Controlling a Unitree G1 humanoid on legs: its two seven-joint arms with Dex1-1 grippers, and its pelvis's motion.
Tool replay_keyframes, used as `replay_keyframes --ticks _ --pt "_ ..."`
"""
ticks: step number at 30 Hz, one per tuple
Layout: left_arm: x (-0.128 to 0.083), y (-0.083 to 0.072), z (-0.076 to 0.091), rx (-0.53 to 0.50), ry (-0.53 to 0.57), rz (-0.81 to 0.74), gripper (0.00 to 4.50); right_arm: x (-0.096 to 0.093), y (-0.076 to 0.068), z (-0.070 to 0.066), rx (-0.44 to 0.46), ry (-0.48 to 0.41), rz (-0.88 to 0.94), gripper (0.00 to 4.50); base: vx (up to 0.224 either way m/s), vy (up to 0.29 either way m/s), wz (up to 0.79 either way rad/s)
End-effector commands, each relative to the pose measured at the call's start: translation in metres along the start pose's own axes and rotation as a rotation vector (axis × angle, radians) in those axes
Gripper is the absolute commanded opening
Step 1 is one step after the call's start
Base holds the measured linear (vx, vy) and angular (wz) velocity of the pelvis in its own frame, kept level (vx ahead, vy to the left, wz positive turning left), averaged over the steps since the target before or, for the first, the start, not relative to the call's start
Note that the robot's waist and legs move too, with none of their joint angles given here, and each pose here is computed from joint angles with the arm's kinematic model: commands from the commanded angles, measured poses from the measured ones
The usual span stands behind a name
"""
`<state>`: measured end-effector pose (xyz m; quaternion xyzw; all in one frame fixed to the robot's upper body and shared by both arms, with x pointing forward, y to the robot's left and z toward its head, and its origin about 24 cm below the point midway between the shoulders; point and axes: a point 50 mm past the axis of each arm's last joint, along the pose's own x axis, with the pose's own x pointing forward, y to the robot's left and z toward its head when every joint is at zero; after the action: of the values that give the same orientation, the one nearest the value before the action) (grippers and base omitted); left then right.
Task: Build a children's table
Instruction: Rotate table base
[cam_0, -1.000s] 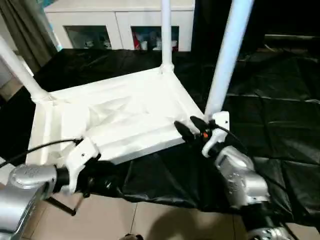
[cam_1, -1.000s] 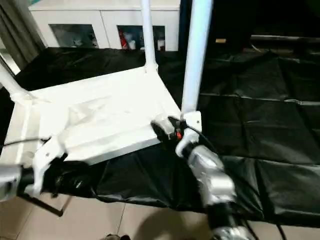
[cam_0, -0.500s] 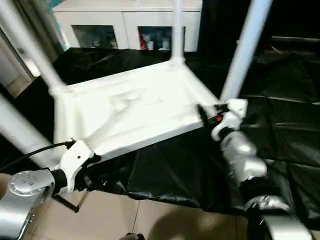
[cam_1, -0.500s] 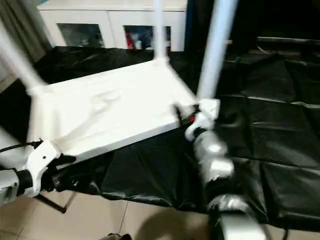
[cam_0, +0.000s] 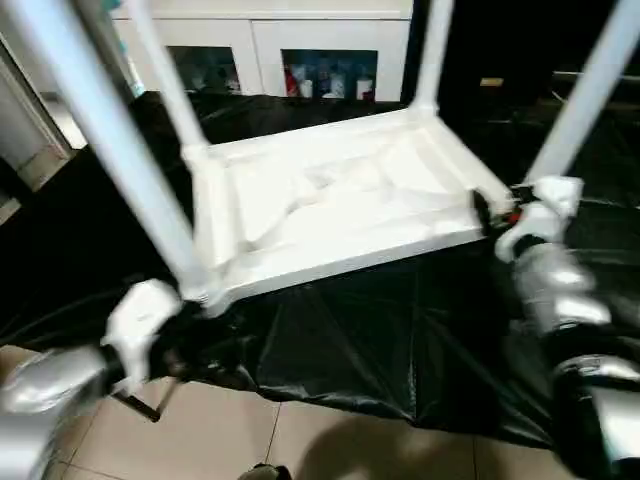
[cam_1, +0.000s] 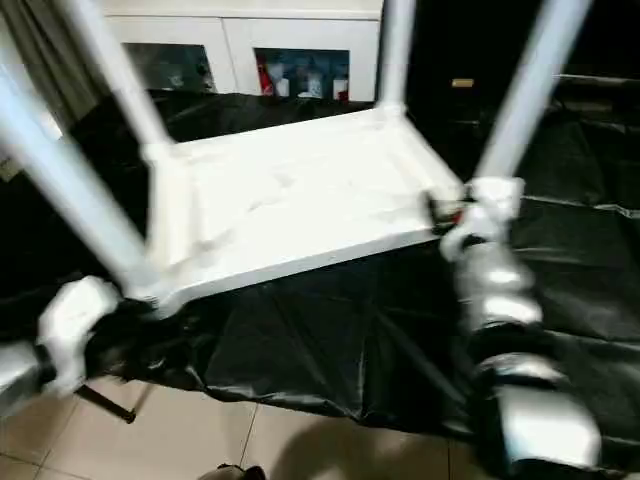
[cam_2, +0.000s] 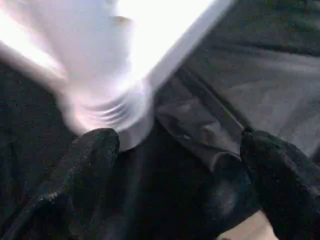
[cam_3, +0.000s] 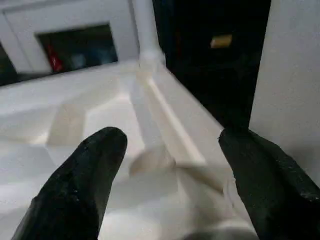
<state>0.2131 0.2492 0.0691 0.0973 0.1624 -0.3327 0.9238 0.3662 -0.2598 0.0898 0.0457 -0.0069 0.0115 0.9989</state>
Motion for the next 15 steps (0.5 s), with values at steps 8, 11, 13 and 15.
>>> replay_keyframes --ticks 8,11,13,15 --pt "-0.02 0.02 0.009 -0.102 -0.242 0.169 4.48 -0.018 0.025 -0.026 -0.005 -0.028 0.101 3.62 0.0 0.0 0.0" --pt "-0.006 0.017 0.024 -0.125 -0.328 0.118 4.48 -0.025 0.023 -0.038 0.005 -0.012 0.002 3.62 0.0 0.0 0.0" --pt "0.0 0.016 0.027 -0.124 -0.336 0.103 4.48 -0.027 0.022 -0.042 0.005 0.0 -0.033 3.62 0.0 0.0 0.0" --pt "0.014 0.015 0.032 -0.113 -0.344 0.08 4.48 -0.031 0.017 -0.049 -0.001 0.025 -0.139 3.62 0.0 0.0 0.0"
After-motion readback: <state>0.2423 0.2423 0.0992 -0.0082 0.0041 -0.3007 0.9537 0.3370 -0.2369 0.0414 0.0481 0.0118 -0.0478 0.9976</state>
